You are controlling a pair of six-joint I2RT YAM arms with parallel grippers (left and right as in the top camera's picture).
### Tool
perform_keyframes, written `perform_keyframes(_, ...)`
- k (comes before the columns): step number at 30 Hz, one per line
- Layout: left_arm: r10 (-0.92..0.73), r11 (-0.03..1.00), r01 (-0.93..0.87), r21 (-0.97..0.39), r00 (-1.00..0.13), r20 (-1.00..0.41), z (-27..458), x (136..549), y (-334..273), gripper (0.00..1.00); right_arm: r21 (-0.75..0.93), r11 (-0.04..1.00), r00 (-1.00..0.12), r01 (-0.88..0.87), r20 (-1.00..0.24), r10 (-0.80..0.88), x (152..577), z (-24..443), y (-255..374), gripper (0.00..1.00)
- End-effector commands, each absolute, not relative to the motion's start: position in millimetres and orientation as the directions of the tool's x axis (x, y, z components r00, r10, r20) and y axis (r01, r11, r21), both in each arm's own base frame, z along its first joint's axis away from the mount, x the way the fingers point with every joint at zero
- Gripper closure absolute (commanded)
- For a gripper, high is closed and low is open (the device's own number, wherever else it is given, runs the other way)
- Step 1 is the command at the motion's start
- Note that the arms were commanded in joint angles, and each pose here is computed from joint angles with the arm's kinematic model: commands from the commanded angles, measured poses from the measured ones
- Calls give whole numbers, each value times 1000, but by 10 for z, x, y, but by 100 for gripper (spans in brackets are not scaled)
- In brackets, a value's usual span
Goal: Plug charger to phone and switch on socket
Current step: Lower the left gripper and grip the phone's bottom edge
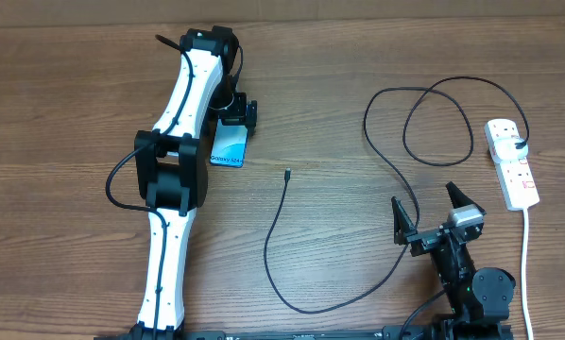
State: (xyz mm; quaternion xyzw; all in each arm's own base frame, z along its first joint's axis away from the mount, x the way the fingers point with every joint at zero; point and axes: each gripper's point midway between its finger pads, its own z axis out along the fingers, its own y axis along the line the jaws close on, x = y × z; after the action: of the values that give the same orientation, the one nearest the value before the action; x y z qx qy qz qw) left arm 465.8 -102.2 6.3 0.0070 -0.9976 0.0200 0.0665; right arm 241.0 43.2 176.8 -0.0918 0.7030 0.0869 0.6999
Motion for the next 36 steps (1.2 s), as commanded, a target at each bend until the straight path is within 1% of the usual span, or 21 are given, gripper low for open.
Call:
perform_keyframes(1, -47, 999, -50, -14, -987, 156, -69, 4625, -1042, 3, -2, 969, -1, -247, -1000, -2, 2412, 1750, 429, 0)
perform_keyframes(5, -37, 999, -39, -12, -987, 157, -69, 4611, -1087, 10, -2, 969, -1, -247, -1000, -2, 2412, 1750, 429, 0)
perform_keyframes(9, -32, 999, -34, -9, -987, 157, -69, 4603, -1108, 14, -2, 969, -1, -248, -1000, -2, 2412, 1750, 430, 0)
perform_keyframes(12, -27, 1000, -29, -9, -987, 157, -70, 4598, -1129, 15, -2, 969, -1, -247, -1000, -3, 2412, 1750, 429, 0)
perform_keyframes(15, -25, 1000, -27, -9, -987, 157, -70, 4596, -1138, 14, -2, 969, -1, -247, -1000, -2, 2412, 1750, 429, 0)
perform_keyframes(17, -25, 1000, -26, -9, -987, 158, -69, 4593, -1138, 11, -2, 969, -1, -247, -1000, -3, 2412, 1750, 429, 0)
perform_keyframes(18, -25, 1000, -26, -8, -987, 160, -69, 4589, -1138, 3, -2, 969, -1, -247, -1000, -2, 2412, 1750, 429, 0)
perform_keyframes(19, -25, 1000, -26, -8, -987, 160, -69, 4588, -1137, 0, -2, 969, -1, -247, -1000, -2, 2412, 1750, 429, 0)
perform_keyframes(32, -12, 1000, -13, -2, -983, 181, -60, 4520, -1187, 0, -2, 969, -1, -247, -1000, -2, 2412, 1750, 429, 0)
perform_keyframes(36, -10, 1000, -7, 17, -982, 189, -56, 4494, -1163, 0, -2, 969, -1, -248, -1000, -2, 2412, 1750, 430, 0)
